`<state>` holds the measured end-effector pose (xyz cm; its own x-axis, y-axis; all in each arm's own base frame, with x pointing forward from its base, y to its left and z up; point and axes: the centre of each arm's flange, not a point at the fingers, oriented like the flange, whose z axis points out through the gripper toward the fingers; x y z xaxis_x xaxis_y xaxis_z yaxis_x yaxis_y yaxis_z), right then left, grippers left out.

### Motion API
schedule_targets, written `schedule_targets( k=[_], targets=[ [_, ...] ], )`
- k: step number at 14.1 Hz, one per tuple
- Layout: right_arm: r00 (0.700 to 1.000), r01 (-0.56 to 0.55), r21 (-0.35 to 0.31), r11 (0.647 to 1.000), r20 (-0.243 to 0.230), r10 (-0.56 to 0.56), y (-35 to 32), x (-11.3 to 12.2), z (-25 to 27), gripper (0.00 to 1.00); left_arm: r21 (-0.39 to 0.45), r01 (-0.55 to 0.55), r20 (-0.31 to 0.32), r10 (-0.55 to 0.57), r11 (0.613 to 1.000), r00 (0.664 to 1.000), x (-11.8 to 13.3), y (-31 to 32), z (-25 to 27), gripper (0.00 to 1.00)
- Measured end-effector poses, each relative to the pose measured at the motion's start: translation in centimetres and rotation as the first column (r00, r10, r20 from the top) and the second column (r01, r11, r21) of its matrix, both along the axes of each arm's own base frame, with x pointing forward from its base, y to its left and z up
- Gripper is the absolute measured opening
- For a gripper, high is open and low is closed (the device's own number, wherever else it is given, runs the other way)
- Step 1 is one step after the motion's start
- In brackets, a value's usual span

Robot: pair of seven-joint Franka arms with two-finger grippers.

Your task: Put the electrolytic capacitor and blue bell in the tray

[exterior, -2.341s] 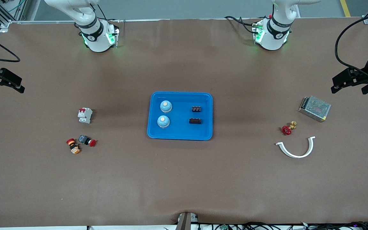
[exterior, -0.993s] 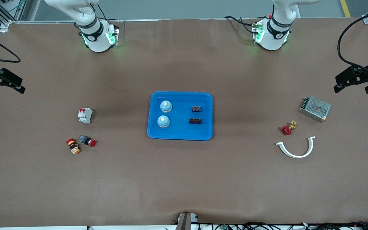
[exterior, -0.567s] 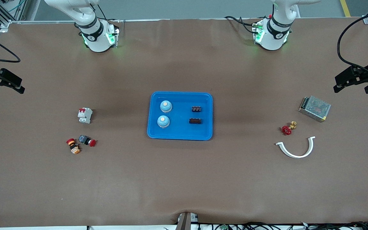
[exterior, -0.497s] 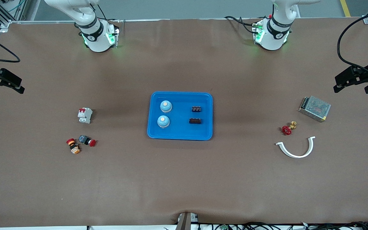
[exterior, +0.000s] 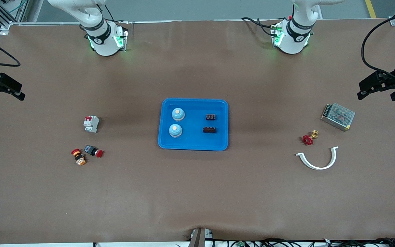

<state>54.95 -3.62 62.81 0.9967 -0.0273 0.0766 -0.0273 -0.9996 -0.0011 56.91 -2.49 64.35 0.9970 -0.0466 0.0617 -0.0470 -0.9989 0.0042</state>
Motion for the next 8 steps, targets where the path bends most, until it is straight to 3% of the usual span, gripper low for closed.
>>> schedule_targets(
  k=[8],
  targets=[
    [1.000, -0.004, -0.001, 1.000, 0.004, 0.004, 0.07, 0.04, 0.07, 1.00, 0.000, -0.002, -0.002, 0.002, 1.000, 1.000, 0.00, 0.10, -0.12, 1.00]
  ],
)
